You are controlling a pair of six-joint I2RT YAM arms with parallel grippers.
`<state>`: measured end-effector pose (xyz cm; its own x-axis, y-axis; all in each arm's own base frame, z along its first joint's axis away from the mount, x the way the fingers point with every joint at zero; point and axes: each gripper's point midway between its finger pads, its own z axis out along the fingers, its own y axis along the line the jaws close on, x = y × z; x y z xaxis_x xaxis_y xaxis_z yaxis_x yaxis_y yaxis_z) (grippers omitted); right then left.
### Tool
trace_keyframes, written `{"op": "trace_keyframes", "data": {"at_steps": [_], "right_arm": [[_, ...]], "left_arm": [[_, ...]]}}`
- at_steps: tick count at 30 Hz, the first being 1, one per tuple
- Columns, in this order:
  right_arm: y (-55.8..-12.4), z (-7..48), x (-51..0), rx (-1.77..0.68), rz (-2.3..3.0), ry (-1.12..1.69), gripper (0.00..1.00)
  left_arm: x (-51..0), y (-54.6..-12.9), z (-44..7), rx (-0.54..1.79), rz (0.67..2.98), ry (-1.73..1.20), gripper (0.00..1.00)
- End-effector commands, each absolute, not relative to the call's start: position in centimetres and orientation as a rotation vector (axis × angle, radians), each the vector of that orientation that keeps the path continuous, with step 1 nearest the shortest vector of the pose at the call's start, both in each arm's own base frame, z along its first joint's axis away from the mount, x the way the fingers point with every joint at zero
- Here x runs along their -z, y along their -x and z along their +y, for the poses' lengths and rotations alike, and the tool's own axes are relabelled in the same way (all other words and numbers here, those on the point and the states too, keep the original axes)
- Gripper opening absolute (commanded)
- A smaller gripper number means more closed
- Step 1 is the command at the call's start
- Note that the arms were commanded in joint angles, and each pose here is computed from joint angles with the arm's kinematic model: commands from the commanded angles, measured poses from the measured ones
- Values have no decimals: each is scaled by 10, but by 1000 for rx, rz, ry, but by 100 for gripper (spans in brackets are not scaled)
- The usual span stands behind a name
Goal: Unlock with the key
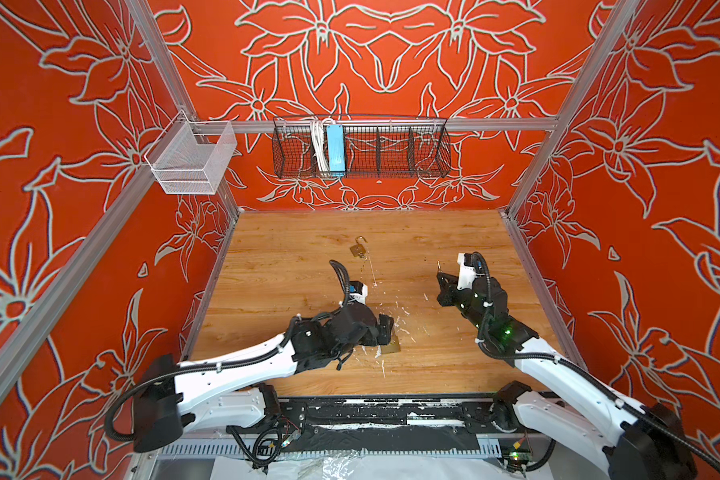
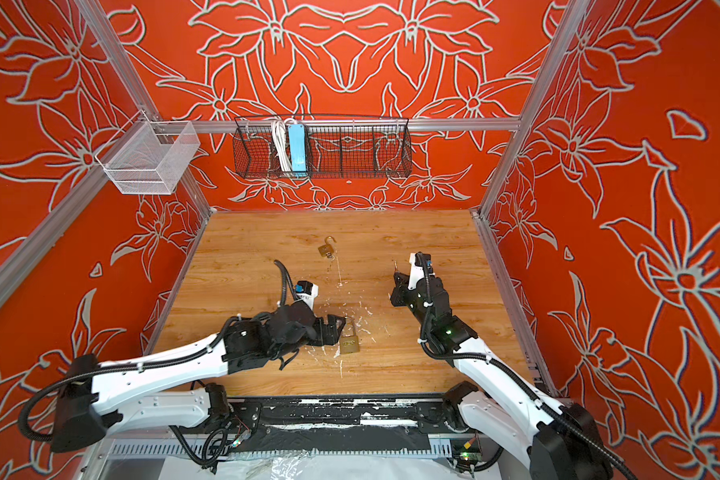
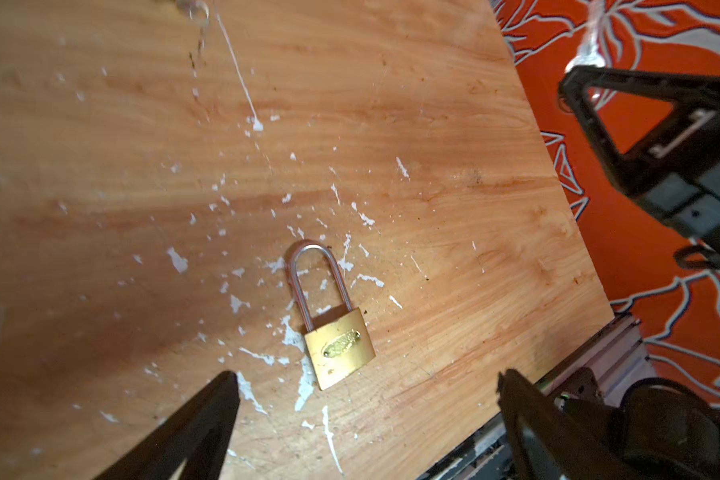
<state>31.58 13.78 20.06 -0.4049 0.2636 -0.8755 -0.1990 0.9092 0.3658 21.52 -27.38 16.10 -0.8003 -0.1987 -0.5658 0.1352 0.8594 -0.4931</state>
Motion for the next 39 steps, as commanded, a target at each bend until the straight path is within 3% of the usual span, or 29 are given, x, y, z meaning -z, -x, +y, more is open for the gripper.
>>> {"op": "trace_keyframes", "data": {"at_steps": [1,13,16,39], "right_arm": [[-317,132,-193,-497,1934,-94,0],[-312,133,-203,-534,1910,-80,0],[-311,126,-208,-516,1893,-99,0],[-306,119,-215,-525,1856,-117,0]], "left_arm": [[-106,-201,-270,632,2621,365,97],[-76,-207,-294,3,2790,376,98],[-60,-204,-304,-12,2842,383,100],[-22,-219,-310,-38,2859,438,78]]}}
